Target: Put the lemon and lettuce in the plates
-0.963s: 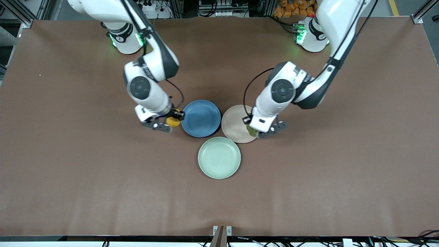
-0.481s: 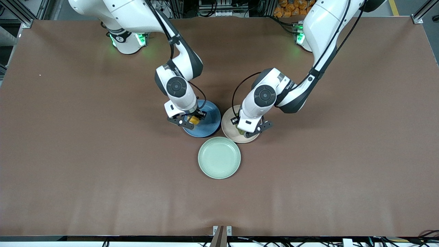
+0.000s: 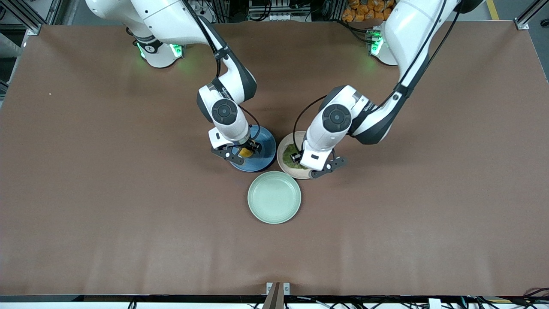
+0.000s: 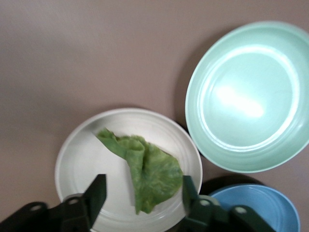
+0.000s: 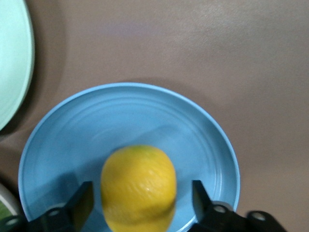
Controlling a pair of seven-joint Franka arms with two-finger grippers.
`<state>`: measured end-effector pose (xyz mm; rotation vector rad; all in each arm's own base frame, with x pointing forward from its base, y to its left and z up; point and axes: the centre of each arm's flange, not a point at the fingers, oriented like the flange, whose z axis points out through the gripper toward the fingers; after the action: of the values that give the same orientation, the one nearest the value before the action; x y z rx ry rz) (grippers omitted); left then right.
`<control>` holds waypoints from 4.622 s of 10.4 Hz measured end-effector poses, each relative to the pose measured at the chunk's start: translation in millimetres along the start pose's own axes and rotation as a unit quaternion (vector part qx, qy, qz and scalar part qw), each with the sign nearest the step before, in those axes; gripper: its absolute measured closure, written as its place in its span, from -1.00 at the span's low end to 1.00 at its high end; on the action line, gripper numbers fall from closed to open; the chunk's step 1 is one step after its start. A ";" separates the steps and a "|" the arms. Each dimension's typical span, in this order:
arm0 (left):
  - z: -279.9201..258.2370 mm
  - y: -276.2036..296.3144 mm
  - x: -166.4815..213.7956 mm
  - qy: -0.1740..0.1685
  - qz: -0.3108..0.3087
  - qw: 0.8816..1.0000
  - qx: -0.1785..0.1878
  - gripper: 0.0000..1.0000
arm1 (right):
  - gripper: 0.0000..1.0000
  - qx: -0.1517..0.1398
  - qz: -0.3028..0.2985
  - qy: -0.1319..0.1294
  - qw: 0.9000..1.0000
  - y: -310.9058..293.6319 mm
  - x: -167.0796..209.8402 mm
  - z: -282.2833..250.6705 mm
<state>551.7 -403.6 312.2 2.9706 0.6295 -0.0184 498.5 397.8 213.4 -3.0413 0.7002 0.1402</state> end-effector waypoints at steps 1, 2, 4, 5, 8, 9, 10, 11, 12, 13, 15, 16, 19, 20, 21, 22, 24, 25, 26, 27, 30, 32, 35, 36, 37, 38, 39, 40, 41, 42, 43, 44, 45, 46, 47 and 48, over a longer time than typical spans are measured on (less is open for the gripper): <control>-26.0 -2.7 4.2 0.022 0.022 1.000 0.004 -0.79 | -1.00 -0.004 0.005 -0.001 1.000 3.6 6.5 -1.1; -52.1 -9.6 12.0 0.037 0.051 0.998 0.009 -1.00 | -1.00 -0.014 0.007 -0.004 1.000 10.2 18.0 -4.0; -97.8 -38.4 43.9 0.056 0.109 0.992 0.021 -1.00 | -1.00 -0.035 -0.005 -0.021 0.999 41.3 64.6 -20.6; -115.0 -55.8 61.2 0.059 0.130 0.989 0.029 -1.00 | -1.00 -0.038 -0.015 -0.032 0.999 66.2 96.4 -31.3; -164.9 -93.3 93.2 0.050 0.189 0.979 0.060 -1.00 | -1.00 -0.032 -0.052 -0.048 0.997 122.0 157.2 -45.9; -182.5 -101.2 98.2 0.047 0.205 0.975 0.065 -1.00 | -1.00 -0.031 -0.064 -0.052 0.996 132.3 166.2 -46.5; -199.9 -114.4 107.0 0.043 0.216 0.973 0.061 -1.00 | -1.00 -0.030 -0.073 -0.056 0.995 140.6 173.2 -48.2; -219.6 -134.3 119.3 0.042 0.221 0.973 0.054 -1.00 | -1.00 -0.028 -0.086 -0.059 0.994 150.3 181.2 -50.9; -240.2 -158.1 130.5 0.045 0.218 0.973 0.054 -1.00 | -1.00 -0.026 -0.096 -0.064 0.993 163.2 191.0 -53.5; -259.8 -178.0 136.4 0.049 0.211 0.975 0.057 -1.00 | -1.00 -0.022 -0.102 -0.071 0.992 180.2 203.5 -56.5; -296.7 -196.7 130.9 0.068 0.199 0.976 0.059 -1.00 | -1.00 0.002 -0.108 -0.087 0.990 216.3 227.0 -62.2; -311.4 -203.5 126.0 0.074 0.194 0.976 0.061 -1.00 | -1.00 0.012 -0.115 -0.093 0.989 234.8 234.7 -63.6; -337.6 -227.0 121.0 0.074 0.196 0.975 0.068 -1.00 | -1.00 0.013 -0.144 -0.093 0.985 269.2 229.3 -72.4; -341.1 -233.7 120.8 0.067 0.204 0.974 0.072 -1.00 | -1.00 0.015 -0.148 -0.083 0.985 279.7 223.9 -80.3; -347.2 -238.9 120.4 0.062 0.205 0.974 0.075 -1.00 | -1.00 0.019 -0.151 -0.064 0.986 289.6 218.2 -91.9; -356.3 -243.6 119.6 0.059 0.204 0.974 0.077 -1.00 | -1.00 0.019 -0.155 -0.039 0.987 296.5 213.5 -110.7; -367.7 -247.1 116.6 0.060 0.206 0.974 0.078 -1.00 | -1.00 0.007 -0.172 0.019 0.985 306.9 209.5 -163.9; -370.6 -247.3 115.4 0.061 0.210 0.973 0.076 -1.00 | -1.00 0.003 -0.174 0.049 0.984 314.9 209.6 -192.3; -372.5 -247.0 113.0 0.057 0.210 0.974 0.066 -1.00 | -1.00 0.003 -0.171 0.077 0.982 324.7 209.7 -220.6; -373.9 -248.1 110.6 0.046 0.207 0.976 0.050 -1.00 | -1.00 0.005 -0.168 0.092 0.981 332.1 208.9 -246.2; -384.5 -263.7 105.4 0.025 0.194 0.980 0.031 -1.00 | -1.00 -0.001 -0.183 0.079 0.980 329.3 202.5 -320.7; -386.8 -261.9 100.1 0.020 0.197 0.980 0.027 -1.00 | -1.00 -0.004 -0.224 0.082 0.971 326.7 198.9 -365.0; -384.5 -264.3 101.5 0.017 0.195 0.980 0.027 -1.00 | -1.00 -0.007 -0.258 0.110 0.960 328.9 194.6 -424.3; -382.4 -265.5 102.4 0.015 0.194 0.980 0.028 -1.00 | -1.00 -0.008 -0.264 0.116 0.958 330.0 192.0 -439.8; -379.1 -266.9 104.1 0.014 0.196 0.980 0.030 -1.00 | -1.00 -0.009 -0.265 0.115 0.957 332.2 187.9 -453.7; -375.0 -267.6 106.3 0.014 0.197 0.980 0.031 -1.00 | -1.00 -0.010 -0.264 0.109 0.958 335.6 183.5 -464.8; -371.0 -267.8 108.3 0.015 0.196 0.980 0.031 -1.00 | -1.00 -0.011 -0.262 0.103 0.959 338.4 180.2 -471.7; -368.2 -267.9 109.7 0.016 0.196 0.980 0.030 -1.00 | -1.00 -0.011 -0.255 0.095 0.962 340.1 177.8 -474.2; -367.9 -267.7 110.5 0.019 0.196 0.980 0.029 -1.00 | -1.00 -0.011 -0.242 0.088 0.966 340.4 176.2 -473.6; -368.2 -267.5 111.2 0.021 0.196 0.980 0.029 -1.00 | -1.00 -0.011 -0.230 0.084 0.970 339.5 174.8 -473.6; -368.5 -268.0 111.9 0.025 0.197 0.979 0.034 -1.00 | -1.00 -0.004 -0.225 0.079 0.971 338.1 172.9 -475.0; -368.7 -268.3 112.2 0.029 0.199 0.979 0.042 -1.00 | -1.00 0.006 -0.222 0.072 0.972 337.9 171.1 -475.3; -368.5 -266.5 111.2 0.031 0.202 0.978 0.047 -1.00 | -1.00 0.013 -0.219 0.067 0.973 339.9 170.9 -475.6; -368.4 -265.0 110.3 0.031 0.204 0.977 0.049 -1.00 | -1.00 0.014 -0.218 0.066 0.974 341.6 171.3 -476.5; -368.3 -264.7 110.1 0.031 0.204 0.977 0.050 -1.00 | -1.00 0.014 -0.217 0.067 0.974 342.1 171.4 -477.0; -368.3 -264.9 110.2 0.031 0.204 0.977 0.050 -1.00 | -1.00 0.014 -0.217 0.066 0.974 342.3 171.4 -477.0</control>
<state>541.5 -79.7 648.3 3.1456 0.0130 0.0795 542.2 -2.4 673.7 -3.1066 0.0250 -0.0809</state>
